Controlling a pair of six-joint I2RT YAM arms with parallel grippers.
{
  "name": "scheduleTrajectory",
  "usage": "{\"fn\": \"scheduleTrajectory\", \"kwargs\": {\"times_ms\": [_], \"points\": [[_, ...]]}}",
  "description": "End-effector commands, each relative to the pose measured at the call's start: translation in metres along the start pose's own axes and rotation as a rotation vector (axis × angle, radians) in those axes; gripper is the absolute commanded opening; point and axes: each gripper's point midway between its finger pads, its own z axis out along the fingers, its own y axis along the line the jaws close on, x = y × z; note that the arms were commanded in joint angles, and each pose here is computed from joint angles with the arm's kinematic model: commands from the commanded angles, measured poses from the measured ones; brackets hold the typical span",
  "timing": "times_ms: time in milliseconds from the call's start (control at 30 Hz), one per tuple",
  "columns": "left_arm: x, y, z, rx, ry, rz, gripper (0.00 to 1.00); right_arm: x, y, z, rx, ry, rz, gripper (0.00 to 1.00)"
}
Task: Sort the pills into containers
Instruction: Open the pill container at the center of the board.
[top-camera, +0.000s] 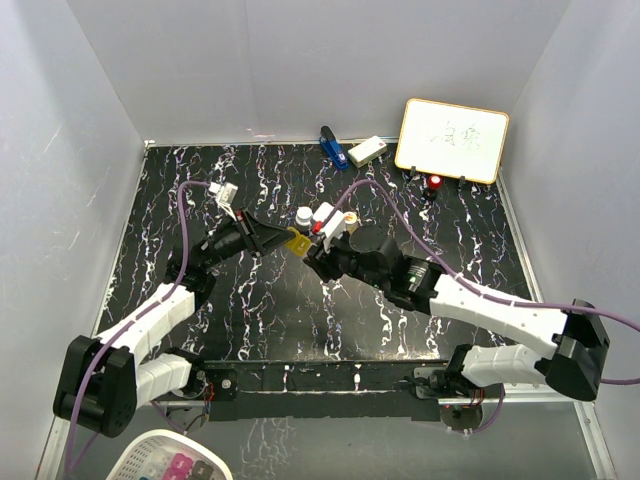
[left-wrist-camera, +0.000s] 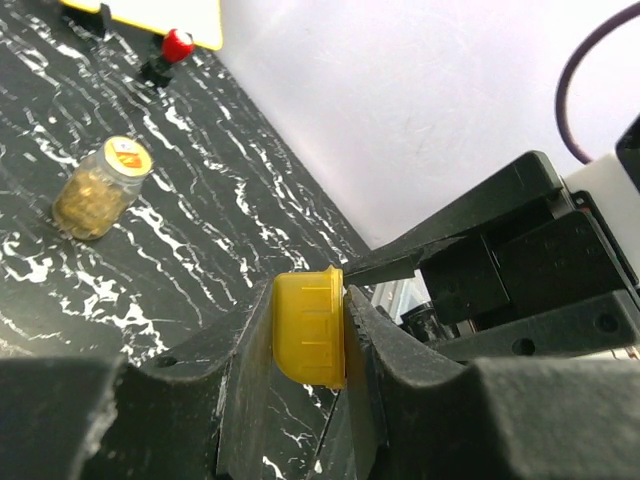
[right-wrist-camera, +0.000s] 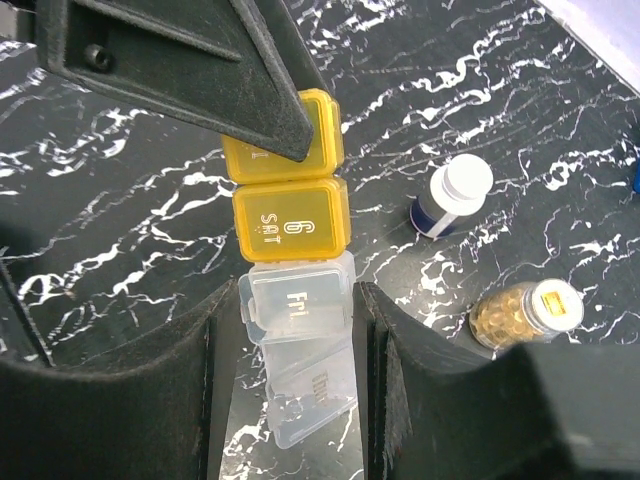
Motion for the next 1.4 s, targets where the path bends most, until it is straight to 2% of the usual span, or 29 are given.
{"fn": "scheduleTrajectory", "kwargs": {"times_ms": [0, 133, 300, 433, 633, 867, 1133, 1367], "points": [[-0.002, -0.025, -0.006, 0.093, -0.006, 0.043, 0.00, -0.085, 0.009, -0.028, -0.076, -0.241, 0.044, 0.30], [-0.002, -0.028, -0.006, 0.109, -0.005, 0.043, 0.00, -0.090, 0.008, -0.035, -0.073, -0.265, 0.055, 0.43], [-0.002, -0.027, -0.006, 0.105, -0.006, 0.042, 0.00, -0.090, -0.003, -0.038, -0.010, -0.281, 0.065, 0.48], [-0.001, -0.025, -0.006, 0.099, -0.003, 0.039, 0.00, -0.093, -0.014, -0.044, 0.047, -0.309, 0.076, 0.62], [-0.001, -0.025, -0.007, 0.093, -0.005, 0.039, 0.00, -0.093, -0.036, -0.050, 0.169, -0.315, 0.073, 0.62], [-0.005, -0.017, -0.004, 0.051, -0.016, 0.023, 0.00, -0.071, -0.031, -0.030, 0.154, -0.185, 0.044, 0.62], [-0.009, 0.006, 0.001, -0.077, -0.018, 0.001, 0.00, -0.054, -0.030, -0.024, 0.178, -0.118, 0.007, 0.62], [-0.006, 0.029, 0.005, -0.177, 0.010, -0.046, 0.00, -0.030, -0.019, -0.010, 0.156, -0.037, -0.020, 0.69]]}}
